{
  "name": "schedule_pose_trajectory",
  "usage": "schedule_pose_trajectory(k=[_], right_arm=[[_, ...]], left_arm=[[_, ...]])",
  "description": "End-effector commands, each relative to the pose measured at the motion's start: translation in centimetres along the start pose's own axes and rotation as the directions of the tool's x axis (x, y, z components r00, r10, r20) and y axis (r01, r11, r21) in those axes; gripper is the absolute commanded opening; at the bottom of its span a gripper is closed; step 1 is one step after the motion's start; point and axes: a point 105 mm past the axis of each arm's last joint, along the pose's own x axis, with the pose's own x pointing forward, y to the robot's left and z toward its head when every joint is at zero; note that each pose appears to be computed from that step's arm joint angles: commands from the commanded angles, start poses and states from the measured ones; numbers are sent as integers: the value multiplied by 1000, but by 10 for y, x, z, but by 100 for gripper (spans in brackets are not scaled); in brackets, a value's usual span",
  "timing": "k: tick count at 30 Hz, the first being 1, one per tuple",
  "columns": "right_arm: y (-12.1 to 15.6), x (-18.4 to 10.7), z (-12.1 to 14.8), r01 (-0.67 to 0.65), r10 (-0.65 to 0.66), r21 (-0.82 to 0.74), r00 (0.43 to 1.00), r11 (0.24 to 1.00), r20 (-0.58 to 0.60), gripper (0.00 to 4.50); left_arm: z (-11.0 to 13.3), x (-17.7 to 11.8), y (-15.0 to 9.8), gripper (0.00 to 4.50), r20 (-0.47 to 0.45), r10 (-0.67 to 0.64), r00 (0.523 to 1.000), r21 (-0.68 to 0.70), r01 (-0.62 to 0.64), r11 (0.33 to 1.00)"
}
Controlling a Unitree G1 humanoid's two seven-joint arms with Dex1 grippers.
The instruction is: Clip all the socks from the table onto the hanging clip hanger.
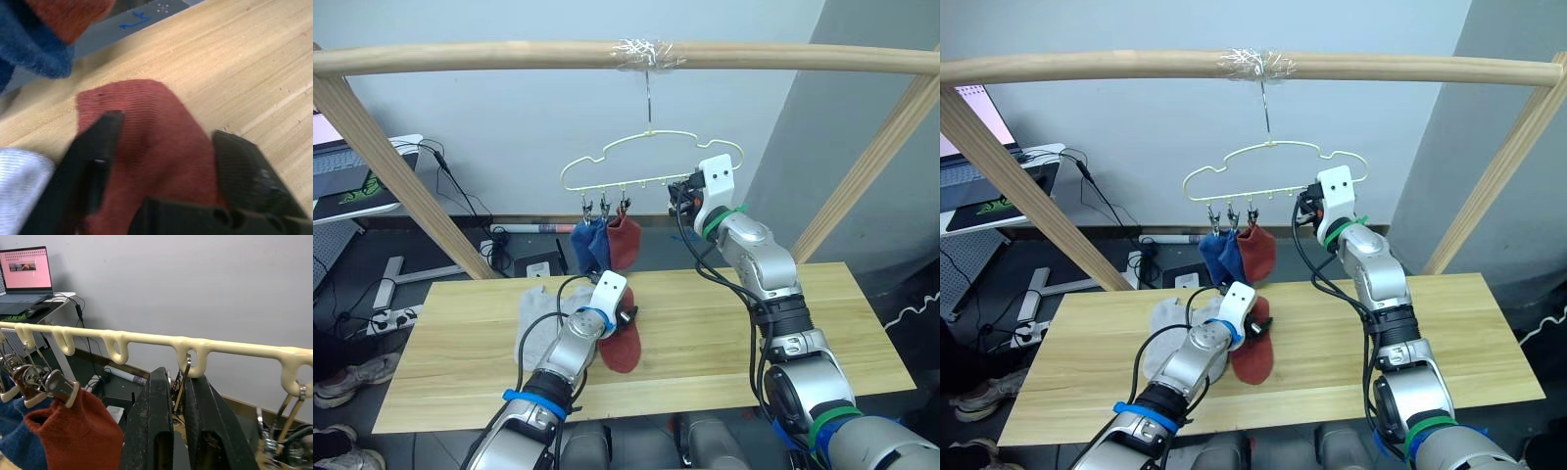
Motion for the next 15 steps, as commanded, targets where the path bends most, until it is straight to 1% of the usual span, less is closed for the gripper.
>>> schedule_pose_trajectory(k=[1, 3, 6, 7, 11, 12, 13, 15], right_arm=[[4, -2, 24, -18, 19, -13, 997, 1000, 81, 0], [4, -2, 24, -15, 17, -15, 997, 1000, 81, 0], [3, -2, 24, -13, 14, -16, 997, 1000, 80, 0], [3, -2, 24, -12, 13, -16, 997, 1000, 80, 0], [2, -3, 24, -10, 12, -17, 997, 1000, 79, 0], [2, -3, 24, -10, 12, -18, 997, 1000, 79, 0], [1, -3, 24, -9, 11, -17, 997, 1000, 79, 0], [1, -3, 24, -8, 9, -17, 997, 1000, 78, 0]], left_arm=[[-22, -3, -9, 175, -62, -39, 997, -19, 38, 999], [-18, -4, -14, 109, -35, -57, 998, -30, 56, 998], [-6, -5, -21, 15, 28, -80, 996, -21, 81, 996], [0, -6, -23, 4, 64, -87, 994, -14, 88, 996], [29, -11, -29, 4, 222, -102, 970, 45, 94, 995], [33, -12, -31, 4, 243, -107, 964, 56, 96, 994], [35, -13, -35, 4, 254, -129, 958, 97, 108, 989], [33, -14, -44, 4, 252, -161, 954, 144, 127, 981]])
